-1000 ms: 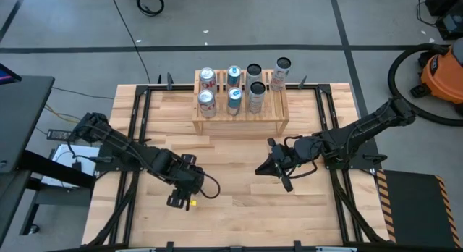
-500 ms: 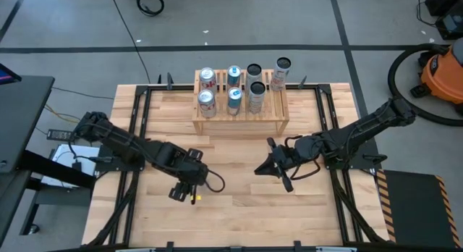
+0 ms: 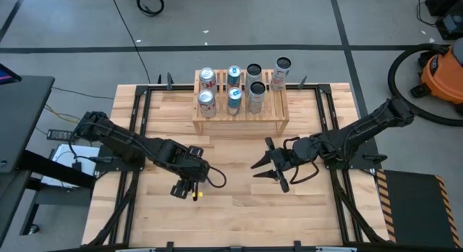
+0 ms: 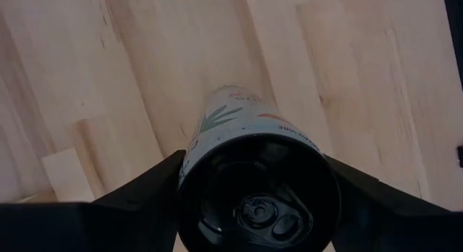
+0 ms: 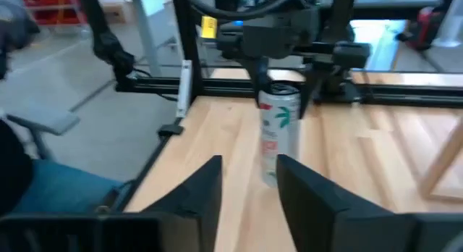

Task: Place canned beverage on shelf
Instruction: Put the white-pink soda can aligned with the other white-pink soda can on the shelf

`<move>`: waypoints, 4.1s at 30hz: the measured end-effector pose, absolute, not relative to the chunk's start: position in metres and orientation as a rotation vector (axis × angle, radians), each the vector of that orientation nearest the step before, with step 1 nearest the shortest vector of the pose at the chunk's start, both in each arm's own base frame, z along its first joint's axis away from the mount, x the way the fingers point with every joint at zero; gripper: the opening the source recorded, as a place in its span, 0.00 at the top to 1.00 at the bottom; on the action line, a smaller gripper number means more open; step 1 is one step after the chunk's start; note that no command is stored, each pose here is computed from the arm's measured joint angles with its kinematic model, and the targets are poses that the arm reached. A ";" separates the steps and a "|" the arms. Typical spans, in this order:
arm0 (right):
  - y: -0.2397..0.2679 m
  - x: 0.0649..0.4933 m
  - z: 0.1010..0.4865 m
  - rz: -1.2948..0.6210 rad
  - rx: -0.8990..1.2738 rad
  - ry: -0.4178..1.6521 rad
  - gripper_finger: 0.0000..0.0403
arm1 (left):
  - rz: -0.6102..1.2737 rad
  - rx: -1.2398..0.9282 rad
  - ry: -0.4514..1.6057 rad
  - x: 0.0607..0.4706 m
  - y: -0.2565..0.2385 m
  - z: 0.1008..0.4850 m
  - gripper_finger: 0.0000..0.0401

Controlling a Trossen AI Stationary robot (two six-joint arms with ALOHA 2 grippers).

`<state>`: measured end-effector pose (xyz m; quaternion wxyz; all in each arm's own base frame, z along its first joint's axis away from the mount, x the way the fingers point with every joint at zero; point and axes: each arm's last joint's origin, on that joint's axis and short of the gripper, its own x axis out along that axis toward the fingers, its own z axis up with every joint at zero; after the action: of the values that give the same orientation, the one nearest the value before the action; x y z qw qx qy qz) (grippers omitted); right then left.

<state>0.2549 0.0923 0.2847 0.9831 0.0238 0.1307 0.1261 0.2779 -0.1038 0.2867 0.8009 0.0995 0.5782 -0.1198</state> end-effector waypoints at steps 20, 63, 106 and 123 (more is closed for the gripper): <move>0.092 0.257 0.285 0.214 0.069 0.251 0.49 | -0.273 0.238 1.240 0.278 -0.104 0.287 0.33; 0.091 0.257 0.287 0.232 0.208 0.251 0.08 | -0.472 0.512 1.034 0.291 -0.109 0.292 0.33; 0.036 0.301 0.255 0.251 0.239 0.287 0.09 | -0.467 0.851 0.768 0.317 -0.070 0.341 0.33; 0.037 0.338 0.229 0.318 0.252 0.300 0.09 | -0.447 0.832 0.761 0.320 -0.064 0.342 0.33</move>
<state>0.3376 0.0373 0.2293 0.9684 0.1245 0.1482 0.1574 0.3195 -0.0643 0.3423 0.8215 0.3911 0.3576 -0.2102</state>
